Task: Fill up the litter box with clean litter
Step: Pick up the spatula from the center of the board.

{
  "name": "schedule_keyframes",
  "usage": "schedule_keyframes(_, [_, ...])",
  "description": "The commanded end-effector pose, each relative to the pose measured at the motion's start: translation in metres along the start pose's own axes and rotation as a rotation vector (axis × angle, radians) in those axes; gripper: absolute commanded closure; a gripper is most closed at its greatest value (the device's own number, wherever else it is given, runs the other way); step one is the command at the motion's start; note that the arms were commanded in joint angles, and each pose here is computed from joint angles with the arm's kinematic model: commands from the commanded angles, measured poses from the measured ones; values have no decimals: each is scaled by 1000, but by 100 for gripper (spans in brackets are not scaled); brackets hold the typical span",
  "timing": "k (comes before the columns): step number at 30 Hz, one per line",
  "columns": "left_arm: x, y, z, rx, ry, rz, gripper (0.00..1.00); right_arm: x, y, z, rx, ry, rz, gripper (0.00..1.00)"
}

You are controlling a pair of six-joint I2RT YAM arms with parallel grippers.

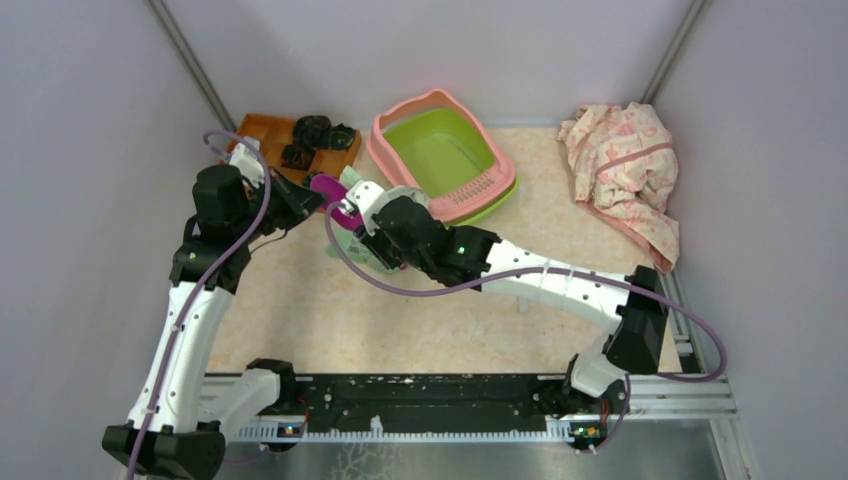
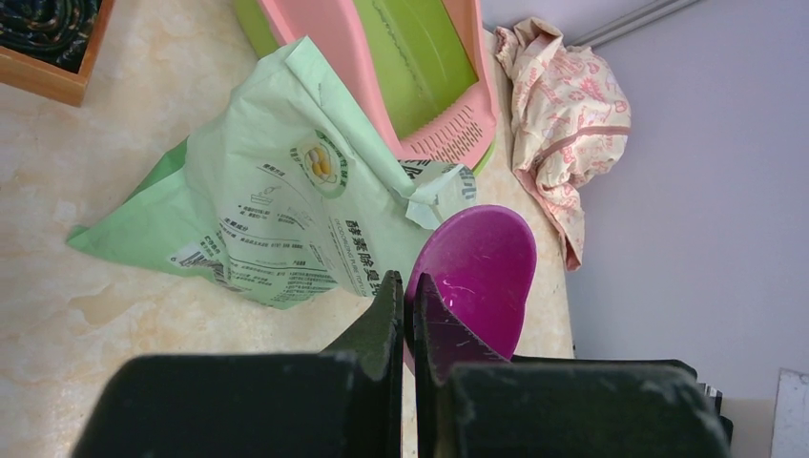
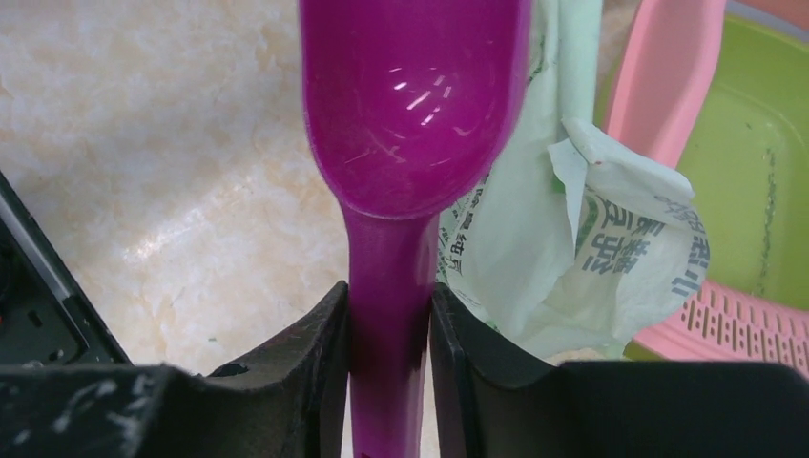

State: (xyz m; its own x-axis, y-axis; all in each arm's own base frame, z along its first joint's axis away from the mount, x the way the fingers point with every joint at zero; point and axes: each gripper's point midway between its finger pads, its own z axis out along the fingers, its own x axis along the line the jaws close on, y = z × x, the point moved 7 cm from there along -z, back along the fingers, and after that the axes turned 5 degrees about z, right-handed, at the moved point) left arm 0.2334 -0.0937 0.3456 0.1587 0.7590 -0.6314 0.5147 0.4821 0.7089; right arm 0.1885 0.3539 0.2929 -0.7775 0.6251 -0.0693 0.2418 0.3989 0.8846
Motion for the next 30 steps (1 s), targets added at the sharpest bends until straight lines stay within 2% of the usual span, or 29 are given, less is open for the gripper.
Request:
schedule_keyframes(1, [-3, 5, -1, -35, -21, 4, 99, 3, 28, -2, -95, -11, 20, 76])
schedule_keyframes(4, [-3, 5, -2, -40, -24, 12, 89, 1, 31, 0, -99, -40, 8, 97])
schedule_keyframes(5, [-4, 6, -2, -43, -27, 15, 86, 0, 32, 0, -101, -47, 3, 100])
schedule_keyframes(11, [-7, 15, 0, -65, -30, 44, 74, -16, 45, -13, -115, -69, 17, 100])
schedule_keyframes(14, [-9, 22, 2, -80, -19, 66, 57, -34, 49, -25, -118, -87, 34, 100])
schedule_keyframes(15, [-9, 26, 2, -88, -9, 76, 56, -41, 51, -30, -118, -87, 43, 100])
schedule_keyframes(19, [-12, 42, 3, -135, 30, 107, 41, -75, 62, -56, -101, -122, 72, 100])
schedule_keyframes(23, [-13, 54, 12, -159, 38, 130, 38, -107, 66, -76, -13, -219, 41, 100])
schedule_keyframes(30, [8, 57, 56, -94, 107, 179, 44, -125, 63, -83, 221, -309, -69, 100])
